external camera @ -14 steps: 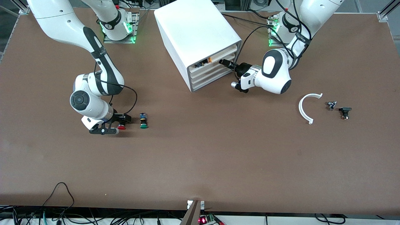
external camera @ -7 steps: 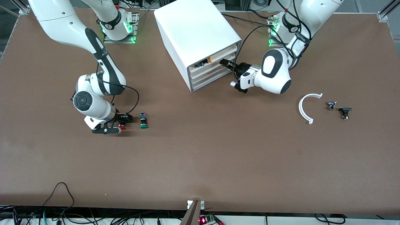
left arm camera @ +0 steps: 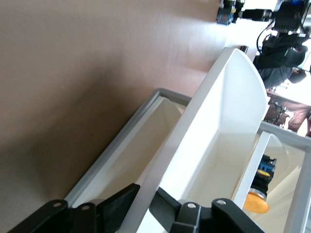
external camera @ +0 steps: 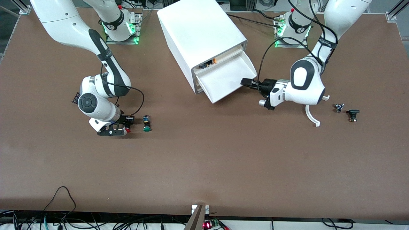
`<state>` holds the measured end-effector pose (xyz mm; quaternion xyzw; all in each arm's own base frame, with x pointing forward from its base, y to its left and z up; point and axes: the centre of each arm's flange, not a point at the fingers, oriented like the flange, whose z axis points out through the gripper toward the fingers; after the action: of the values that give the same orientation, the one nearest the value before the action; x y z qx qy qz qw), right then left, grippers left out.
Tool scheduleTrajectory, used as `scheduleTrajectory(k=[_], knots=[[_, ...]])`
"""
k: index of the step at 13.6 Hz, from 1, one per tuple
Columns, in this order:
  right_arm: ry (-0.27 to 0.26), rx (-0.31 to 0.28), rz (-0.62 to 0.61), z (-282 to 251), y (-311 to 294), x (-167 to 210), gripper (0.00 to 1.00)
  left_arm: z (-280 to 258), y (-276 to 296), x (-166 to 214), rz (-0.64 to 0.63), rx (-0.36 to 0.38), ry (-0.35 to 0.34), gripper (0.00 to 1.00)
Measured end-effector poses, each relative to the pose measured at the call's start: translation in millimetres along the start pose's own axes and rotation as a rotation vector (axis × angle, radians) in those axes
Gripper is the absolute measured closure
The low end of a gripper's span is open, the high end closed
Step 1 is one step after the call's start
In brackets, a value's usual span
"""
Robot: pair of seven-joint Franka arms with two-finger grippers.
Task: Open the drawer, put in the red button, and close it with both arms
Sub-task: 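Pull the drawer open with the left gripper while the right gripper grasps the red button, then withdraw the left gripper from the drawer while the right gripper lifts the button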
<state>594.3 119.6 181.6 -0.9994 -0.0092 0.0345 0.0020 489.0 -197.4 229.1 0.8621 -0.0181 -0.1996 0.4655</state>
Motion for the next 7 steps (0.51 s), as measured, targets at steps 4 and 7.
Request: scheduleTrajectory(k=[4, 7], knots=[[0.018, 0.004, -0.006, -6.0, -2.1, 4.5, 0.59, -32.1, -8.0, 12.7, -0.024, 0.005, 0.082, 0.58], [0.069, 0.010, -0.026, -39.0, -4.3, 13.0, 0.59, -54.9, -11.0, 20.6, -0.029, 0.021, 0.159, 0.28]])
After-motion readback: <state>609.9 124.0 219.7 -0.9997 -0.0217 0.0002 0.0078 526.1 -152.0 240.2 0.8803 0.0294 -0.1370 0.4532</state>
